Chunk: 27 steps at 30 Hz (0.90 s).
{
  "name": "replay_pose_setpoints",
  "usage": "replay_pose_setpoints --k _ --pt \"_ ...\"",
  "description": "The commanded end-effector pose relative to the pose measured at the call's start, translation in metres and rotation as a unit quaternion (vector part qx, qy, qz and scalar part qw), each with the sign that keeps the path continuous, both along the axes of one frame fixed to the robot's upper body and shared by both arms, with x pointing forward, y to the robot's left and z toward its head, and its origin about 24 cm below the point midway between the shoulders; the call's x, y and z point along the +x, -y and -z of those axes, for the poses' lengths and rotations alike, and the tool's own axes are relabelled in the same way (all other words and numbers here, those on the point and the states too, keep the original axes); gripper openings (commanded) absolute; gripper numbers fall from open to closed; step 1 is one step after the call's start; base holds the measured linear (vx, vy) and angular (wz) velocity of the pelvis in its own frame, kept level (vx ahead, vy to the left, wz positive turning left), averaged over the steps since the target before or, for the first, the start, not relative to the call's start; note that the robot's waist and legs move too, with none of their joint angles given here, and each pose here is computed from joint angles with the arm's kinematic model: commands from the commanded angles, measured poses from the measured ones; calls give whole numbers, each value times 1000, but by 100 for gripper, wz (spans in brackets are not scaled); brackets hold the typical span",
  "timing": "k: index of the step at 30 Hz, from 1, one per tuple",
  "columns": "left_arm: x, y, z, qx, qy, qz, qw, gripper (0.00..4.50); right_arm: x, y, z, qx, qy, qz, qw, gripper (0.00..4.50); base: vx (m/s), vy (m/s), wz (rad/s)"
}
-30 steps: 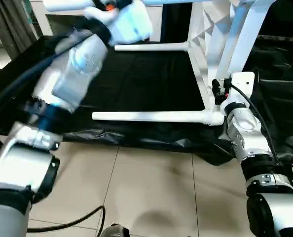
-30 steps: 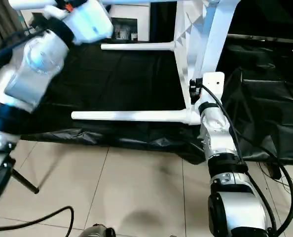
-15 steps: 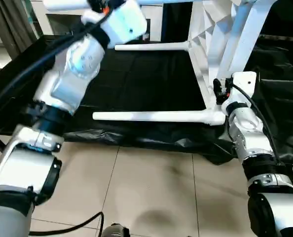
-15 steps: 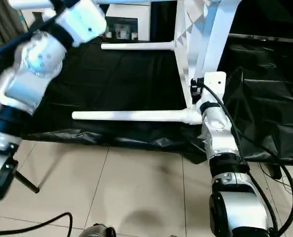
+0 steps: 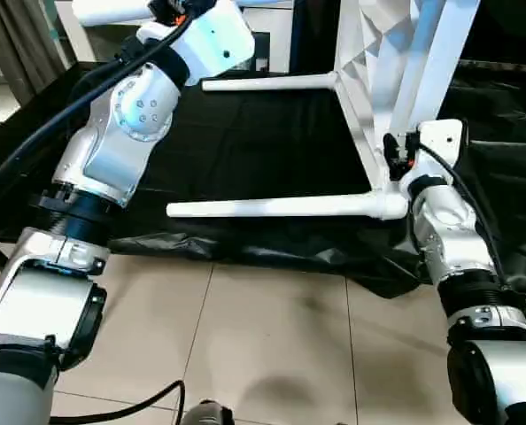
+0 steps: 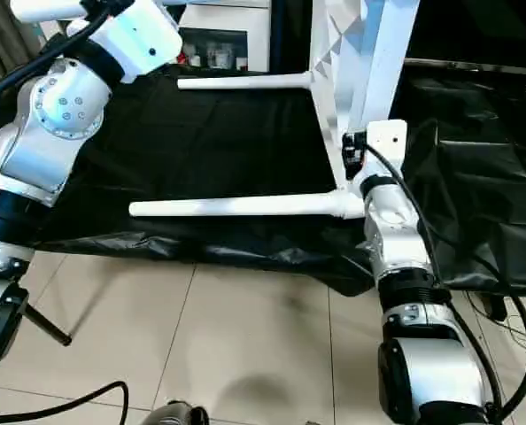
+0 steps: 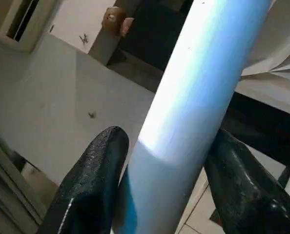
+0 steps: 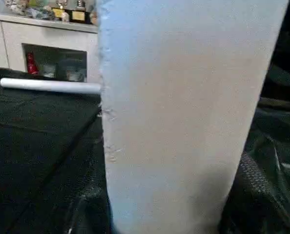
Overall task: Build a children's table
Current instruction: Flip table
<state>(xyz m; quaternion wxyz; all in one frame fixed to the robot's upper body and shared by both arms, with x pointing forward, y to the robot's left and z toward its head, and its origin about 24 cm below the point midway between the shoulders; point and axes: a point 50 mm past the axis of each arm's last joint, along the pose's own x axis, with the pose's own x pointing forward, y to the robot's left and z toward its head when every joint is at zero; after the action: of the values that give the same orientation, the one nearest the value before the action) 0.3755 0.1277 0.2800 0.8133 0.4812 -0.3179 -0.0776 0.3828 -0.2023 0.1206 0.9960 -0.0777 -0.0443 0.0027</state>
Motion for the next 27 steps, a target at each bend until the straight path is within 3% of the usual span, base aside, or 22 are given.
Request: replay_pose_setpoints --k 1,3,5,7,9,14,17,20,21,27 --pt "1 -10 -4 -86 -15 10 996 237 7 -5 -58 -40 95 -30 994 198 0 0 0" --pt "3 -14 -3 -130 -30 15 991 236 9 -1 -79 -60 119 -31 991 198 0 0 0" --pt "3 -16 -3 -144 -34 17 989 236 9 1 -85 -64 126 -31 989 198 0 0 0" --pt "3 -20 -6 -177 -37 18 983 236 11 7 -116 -105 152 -40 982 198 0 0 0" --pt "3 -21 -8 -199 -36 20 979 236 12 9 -131 -132 162 -48 977 197 0 0 0" --pt "6 -25 -6 -289 -61 28 955 234 13 11 -174 -231 182 -63 954 196 0 0 0" --pt "7 -22 8 -348 -98 41 931 234 12 7 -203 -290 187 -75 936 195 0 0 0" --pt "7 -19 19 -363 -119 43 923 233 11 4 -213 -329 179 -84 923 195 0 0 0" --pt "7 -17 28 -372 -137 40 917 232 12 1 -218 -360 170 -90 913 195 0 0 0" --pt "8 -7 67 -393 -218 35 893 222 13 -9 -240 -426 152 -101 886 195 0 0 0"
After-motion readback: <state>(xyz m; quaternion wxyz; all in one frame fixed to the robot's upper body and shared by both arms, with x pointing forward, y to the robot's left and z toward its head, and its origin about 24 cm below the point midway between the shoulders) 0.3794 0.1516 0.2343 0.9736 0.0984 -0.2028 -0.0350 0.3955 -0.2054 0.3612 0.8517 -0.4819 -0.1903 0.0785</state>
